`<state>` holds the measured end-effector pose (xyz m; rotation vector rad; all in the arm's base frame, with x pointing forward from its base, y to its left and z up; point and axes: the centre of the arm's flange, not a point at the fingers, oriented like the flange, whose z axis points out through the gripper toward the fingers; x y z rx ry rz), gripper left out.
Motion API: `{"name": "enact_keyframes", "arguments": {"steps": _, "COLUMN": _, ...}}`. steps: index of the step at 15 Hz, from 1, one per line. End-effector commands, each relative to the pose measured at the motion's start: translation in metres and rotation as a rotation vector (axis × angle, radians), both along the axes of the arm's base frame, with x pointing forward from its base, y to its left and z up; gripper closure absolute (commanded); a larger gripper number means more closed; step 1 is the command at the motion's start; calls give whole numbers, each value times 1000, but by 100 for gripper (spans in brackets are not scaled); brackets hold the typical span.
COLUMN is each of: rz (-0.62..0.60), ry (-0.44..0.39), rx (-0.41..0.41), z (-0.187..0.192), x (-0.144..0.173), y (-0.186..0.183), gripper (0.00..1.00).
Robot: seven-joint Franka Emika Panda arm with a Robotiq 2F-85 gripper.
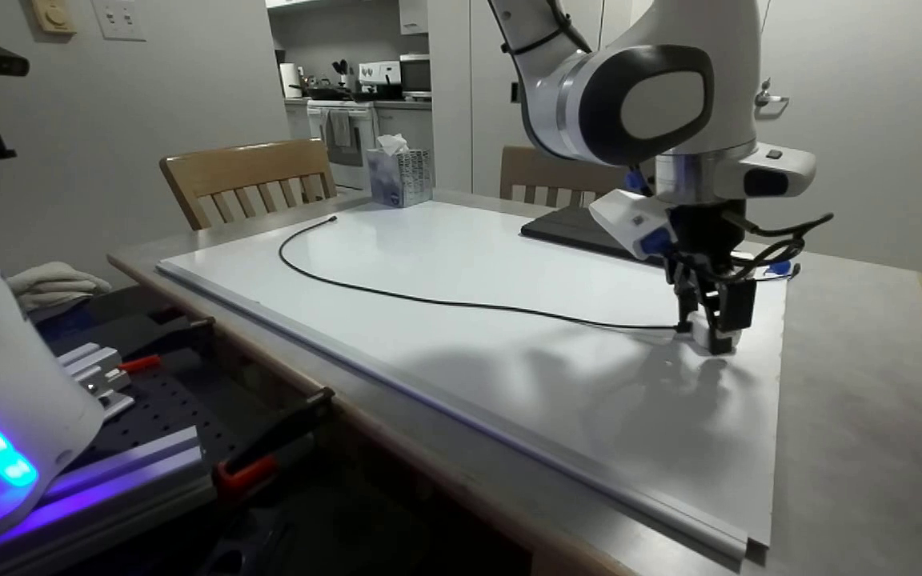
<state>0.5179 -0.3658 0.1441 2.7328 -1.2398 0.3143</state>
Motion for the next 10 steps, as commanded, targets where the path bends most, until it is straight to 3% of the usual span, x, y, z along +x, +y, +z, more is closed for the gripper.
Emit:
{"name": "enact_keyframes", "arguments": {"steps": 1, "rz": 8, "ry": 2, "rx": 8, "z": 15, "x": -4, "y": -5, "gripper": 1}}
{"name": "enact_keyframes", "arguments": {"steps": 4, "rz": 40, "ry": -7, "rx": 24, "z": 36, "x": -5, "y": 3, "gripper": 0}}
{"name": "enact_keyframes", "arguments": {"steps": 10, "rz": 87, "ry": 53, "rx": 140, "z": 67, "x": 9, "y": 24, "gripper": 0}}
